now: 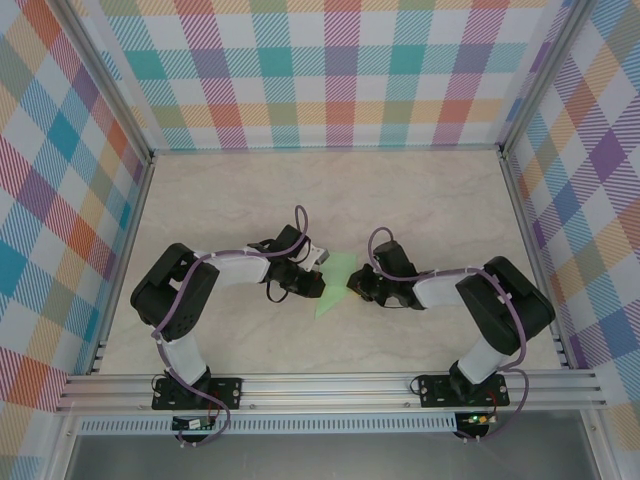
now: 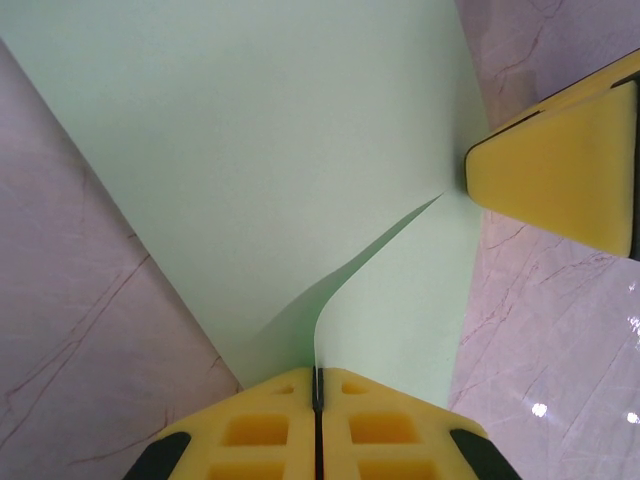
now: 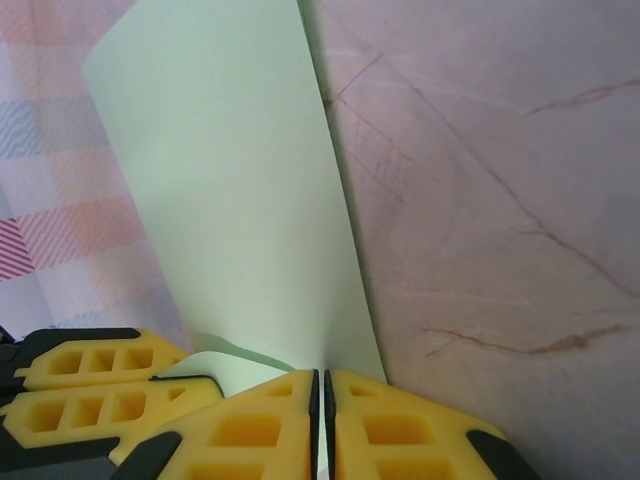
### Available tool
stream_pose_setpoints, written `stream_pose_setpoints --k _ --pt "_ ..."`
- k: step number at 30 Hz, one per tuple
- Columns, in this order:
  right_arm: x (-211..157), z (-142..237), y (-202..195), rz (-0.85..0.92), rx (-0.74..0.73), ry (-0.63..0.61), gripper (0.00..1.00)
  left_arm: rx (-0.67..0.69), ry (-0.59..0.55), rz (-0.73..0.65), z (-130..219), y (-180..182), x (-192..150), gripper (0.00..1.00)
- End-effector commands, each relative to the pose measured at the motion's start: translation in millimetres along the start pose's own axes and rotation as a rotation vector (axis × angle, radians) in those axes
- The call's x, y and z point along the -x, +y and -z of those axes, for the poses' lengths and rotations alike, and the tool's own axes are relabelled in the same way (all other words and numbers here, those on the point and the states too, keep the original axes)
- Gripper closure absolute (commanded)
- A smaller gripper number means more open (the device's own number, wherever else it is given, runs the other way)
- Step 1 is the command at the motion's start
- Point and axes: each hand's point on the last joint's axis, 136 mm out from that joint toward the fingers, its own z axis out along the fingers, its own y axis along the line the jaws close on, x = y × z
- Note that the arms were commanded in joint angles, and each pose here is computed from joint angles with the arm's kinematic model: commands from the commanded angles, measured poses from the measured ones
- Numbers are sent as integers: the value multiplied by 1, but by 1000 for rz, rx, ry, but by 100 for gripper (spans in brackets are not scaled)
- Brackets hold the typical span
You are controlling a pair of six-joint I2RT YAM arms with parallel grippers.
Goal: Fold a paper plane with a square sheet of paper (pick it up from the middle)
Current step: Third fold the triangle at the center of the table.
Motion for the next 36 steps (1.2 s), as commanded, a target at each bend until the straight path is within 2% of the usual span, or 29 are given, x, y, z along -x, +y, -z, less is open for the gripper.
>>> stream_pose_setpoints --k 1,7,16,25,32,36 --pt "10 18 25 45 56 -10 87 91 152 54 -16 28 -46 93" --pt "17 26 29 67 84 -11 86 89 157 57 -17 29 -47 93" --pt "8 4 21 48 102 71 87 88 157 58 -17 28 -47 93" --pt "9 0 -17 25 -60 43 87 91 156 59 -17 29 -46 93" --pt "14 29 35 138 60 19 85 86 157 61 -17 28 -47 93" --pt "7 26 46 145 96 48 86 88 157 60 -17 28 -46 93"
